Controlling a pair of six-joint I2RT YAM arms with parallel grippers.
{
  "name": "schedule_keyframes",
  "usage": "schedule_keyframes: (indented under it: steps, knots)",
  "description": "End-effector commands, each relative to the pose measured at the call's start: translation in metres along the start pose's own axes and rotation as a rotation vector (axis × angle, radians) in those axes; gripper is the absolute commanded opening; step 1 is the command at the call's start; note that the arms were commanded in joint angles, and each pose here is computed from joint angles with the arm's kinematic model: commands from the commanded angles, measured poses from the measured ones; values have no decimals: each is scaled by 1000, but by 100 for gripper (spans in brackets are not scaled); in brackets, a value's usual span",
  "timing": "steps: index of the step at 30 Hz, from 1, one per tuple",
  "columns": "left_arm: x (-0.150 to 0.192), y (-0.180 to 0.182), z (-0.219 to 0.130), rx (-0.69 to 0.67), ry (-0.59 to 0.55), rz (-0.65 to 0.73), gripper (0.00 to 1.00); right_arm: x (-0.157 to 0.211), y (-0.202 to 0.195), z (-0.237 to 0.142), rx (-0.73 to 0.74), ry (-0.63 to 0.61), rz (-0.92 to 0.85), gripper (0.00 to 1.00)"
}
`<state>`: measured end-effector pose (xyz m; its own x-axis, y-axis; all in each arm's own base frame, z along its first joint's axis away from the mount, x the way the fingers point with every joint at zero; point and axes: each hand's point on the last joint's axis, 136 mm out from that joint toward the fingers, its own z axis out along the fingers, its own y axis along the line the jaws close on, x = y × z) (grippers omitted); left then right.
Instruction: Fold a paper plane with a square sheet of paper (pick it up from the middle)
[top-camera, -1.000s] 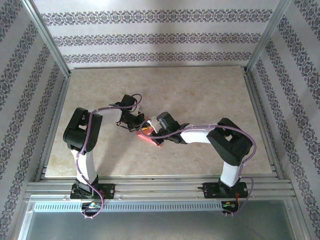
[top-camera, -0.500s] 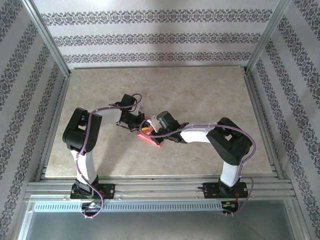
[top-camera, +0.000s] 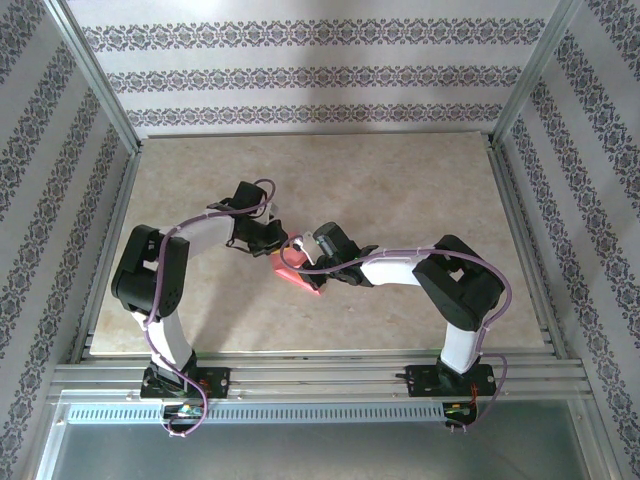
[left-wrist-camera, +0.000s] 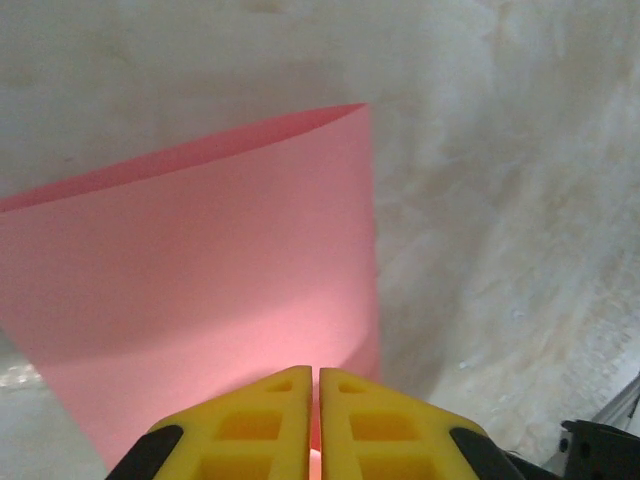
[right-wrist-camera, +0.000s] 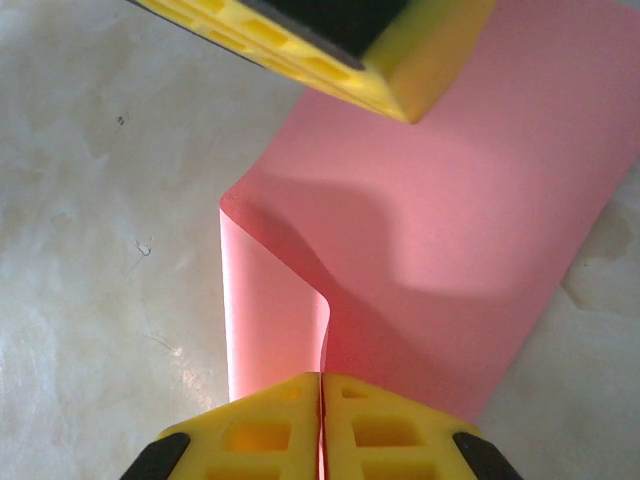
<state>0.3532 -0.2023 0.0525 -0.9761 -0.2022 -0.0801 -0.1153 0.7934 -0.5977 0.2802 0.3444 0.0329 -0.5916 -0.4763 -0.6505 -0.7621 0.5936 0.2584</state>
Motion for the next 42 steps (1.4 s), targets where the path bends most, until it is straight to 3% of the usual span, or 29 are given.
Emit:
schedule_keyframes:
  steps: [1, 18, 42]
  knots:
    - [11, 25, 9, -87, 60, -16, 10, 4, 3, 0, -24, 7, 17, 11]
    - [16, 39, 27, -131, 145, 23, 9, -1, 1, 6, -20, 20, -3, 11]
    - [20, 39, 32, -116, 174, 48, 7, -1, -8, 8, 20, 34, -4, 12]
